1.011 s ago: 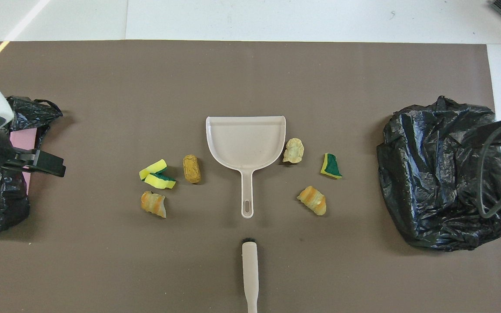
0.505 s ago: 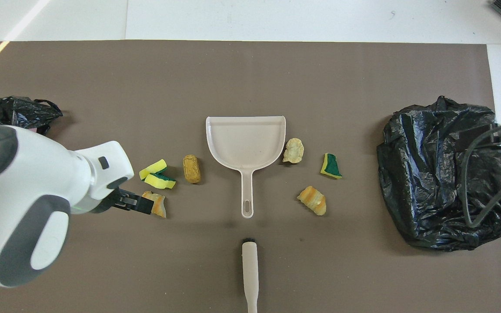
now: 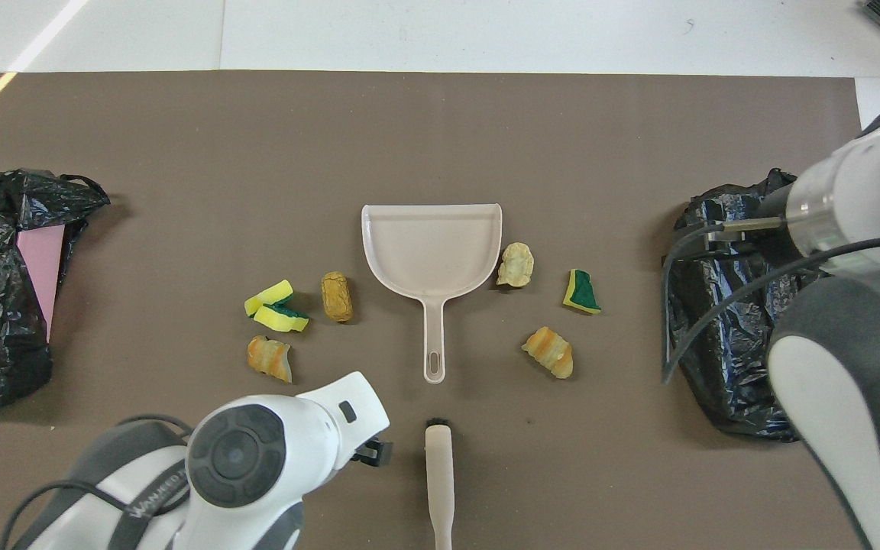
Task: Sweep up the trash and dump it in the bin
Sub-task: 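Grasp the beige dustpan handle with the right gripper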
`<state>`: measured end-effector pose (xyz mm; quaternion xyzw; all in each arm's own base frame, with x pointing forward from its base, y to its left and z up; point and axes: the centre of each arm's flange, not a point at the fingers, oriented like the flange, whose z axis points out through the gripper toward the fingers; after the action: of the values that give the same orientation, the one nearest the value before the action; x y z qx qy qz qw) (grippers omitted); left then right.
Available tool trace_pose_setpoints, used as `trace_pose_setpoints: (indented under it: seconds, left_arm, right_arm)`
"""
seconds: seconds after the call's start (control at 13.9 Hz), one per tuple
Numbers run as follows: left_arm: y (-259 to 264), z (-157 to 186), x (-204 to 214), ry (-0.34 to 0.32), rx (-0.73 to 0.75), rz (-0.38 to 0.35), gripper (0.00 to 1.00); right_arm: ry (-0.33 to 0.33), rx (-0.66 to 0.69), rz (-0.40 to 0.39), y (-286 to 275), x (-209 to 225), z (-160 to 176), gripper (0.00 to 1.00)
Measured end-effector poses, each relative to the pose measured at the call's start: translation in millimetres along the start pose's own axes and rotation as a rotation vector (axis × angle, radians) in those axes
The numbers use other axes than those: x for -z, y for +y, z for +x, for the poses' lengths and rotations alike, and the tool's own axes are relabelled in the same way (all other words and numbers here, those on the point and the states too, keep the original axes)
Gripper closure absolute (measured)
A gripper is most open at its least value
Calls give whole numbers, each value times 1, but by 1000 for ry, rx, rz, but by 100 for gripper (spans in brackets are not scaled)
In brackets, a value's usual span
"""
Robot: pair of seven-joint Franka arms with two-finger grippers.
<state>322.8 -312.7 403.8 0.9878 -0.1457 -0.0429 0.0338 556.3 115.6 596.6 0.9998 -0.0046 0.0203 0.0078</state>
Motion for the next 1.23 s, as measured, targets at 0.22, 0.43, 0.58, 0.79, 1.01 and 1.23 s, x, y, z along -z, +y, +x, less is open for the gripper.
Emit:
trace_pose_setpoints:
  seconds: [0.22,0.43,0.58,0.79,1.01,1.23]
  left_arm:
    - [62,-47,-29,19,32,0,0]
    - [107,-88,-45,38,31,-14,0]
    - [127,-113,-55,56,54,-33,0]
    - [138,-129,-62,56,52,-35,0]
    - [138,-130,-67,51,52,-27,0]
    - [139,-126,-83,54,80,-27,0]
  right_arm:
    - [-13,4,4,-62,-33,4,0]
    - [-15,-28,4,-133,-71,1,0]
    - [-29,-27,-1,-168,-101,0,0]
    - [-32,-29,2,-200,-136,1,0]
    - [-44,-18,-1,-238,-163,-12,0]
    - [-59,-10,-9,-277,-193,-31,0]
